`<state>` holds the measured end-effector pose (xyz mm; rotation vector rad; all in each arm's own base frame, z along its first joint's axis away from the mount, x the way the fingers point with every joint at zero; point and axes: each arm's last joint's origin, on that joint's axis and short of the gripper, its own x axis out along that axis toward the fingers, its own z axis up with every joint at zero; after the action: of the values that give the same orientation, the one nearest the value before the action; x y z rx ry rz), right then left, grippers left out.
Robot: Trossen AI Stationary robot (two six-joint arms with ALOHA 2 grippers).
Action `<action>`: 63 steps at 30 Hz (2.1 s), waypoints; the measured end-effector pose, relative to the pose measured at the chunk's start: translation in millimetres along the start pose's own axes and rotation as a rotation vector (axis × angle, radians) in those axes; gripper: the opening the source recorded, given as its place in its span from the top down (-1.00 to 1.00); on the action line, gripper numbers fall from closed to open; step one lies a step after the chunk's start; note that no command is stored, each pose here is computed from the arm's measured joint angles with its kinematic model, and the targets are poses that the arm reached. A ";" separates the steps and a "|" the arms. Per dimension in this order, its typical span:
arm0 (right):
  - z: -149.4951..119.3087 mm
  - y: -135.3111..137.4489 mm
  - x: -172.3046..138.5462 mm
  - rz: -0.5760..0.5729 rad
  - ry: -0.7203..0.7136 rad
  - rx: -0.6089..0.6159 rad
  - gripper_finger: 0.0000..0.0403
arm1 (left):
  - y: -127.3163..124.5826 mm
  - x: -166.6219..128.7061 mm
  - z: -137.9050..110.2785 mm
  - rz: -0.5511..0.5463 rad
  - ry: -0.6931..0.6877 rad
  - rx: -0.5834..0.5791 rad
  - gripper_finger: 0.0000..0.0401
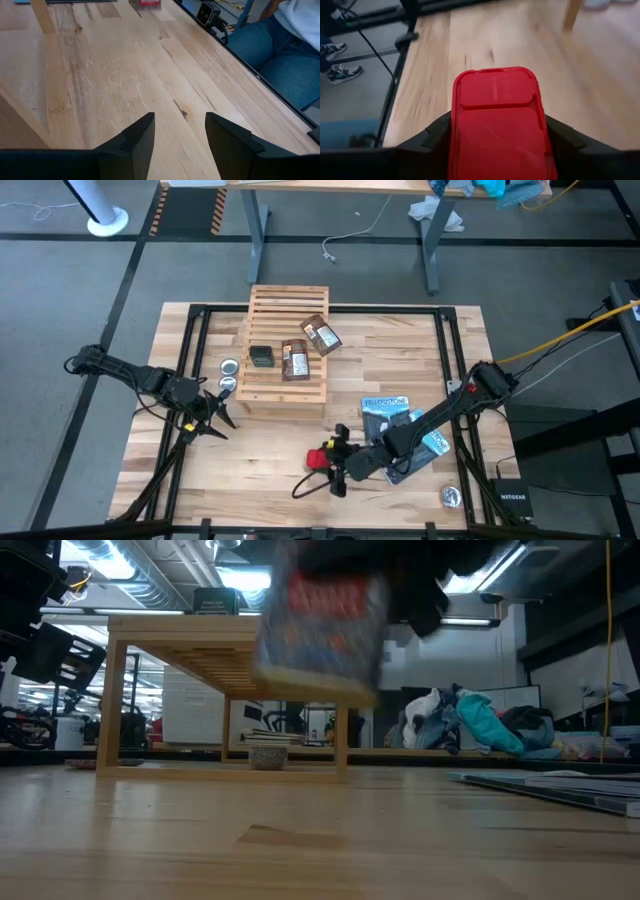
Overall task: Shelf spices
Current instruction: Put the red seasoning can on the shelf, then return to Home Position
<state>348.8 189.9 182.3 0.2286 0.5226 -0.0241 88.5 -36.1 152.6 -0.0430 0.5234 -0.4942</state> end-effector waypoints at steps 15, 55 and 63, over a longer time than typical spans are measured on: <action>168.2 -72.5 -26.5 -0.087 -0.175 -0.271 -0.06 | 0.0 0.0 0.0 0.000 0.000 0.000 0.16; 194.3 -175.2 24.5 0.045 -0.187 -0.324 -0.66 | 0.0 0.0 0.0 0.000 0.000 0.000 0.16; 199.2 -174.1 23.3 0.048 -0.239 -0.329 -0.66 | 0.0 0.0 0.0 0.000 0.000 0.000 0.16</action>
<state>453.0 -23.3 301.8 -0.0834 0.2766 0.0804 88.6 -36.1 152.6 -0.0432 0.5232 -0.4941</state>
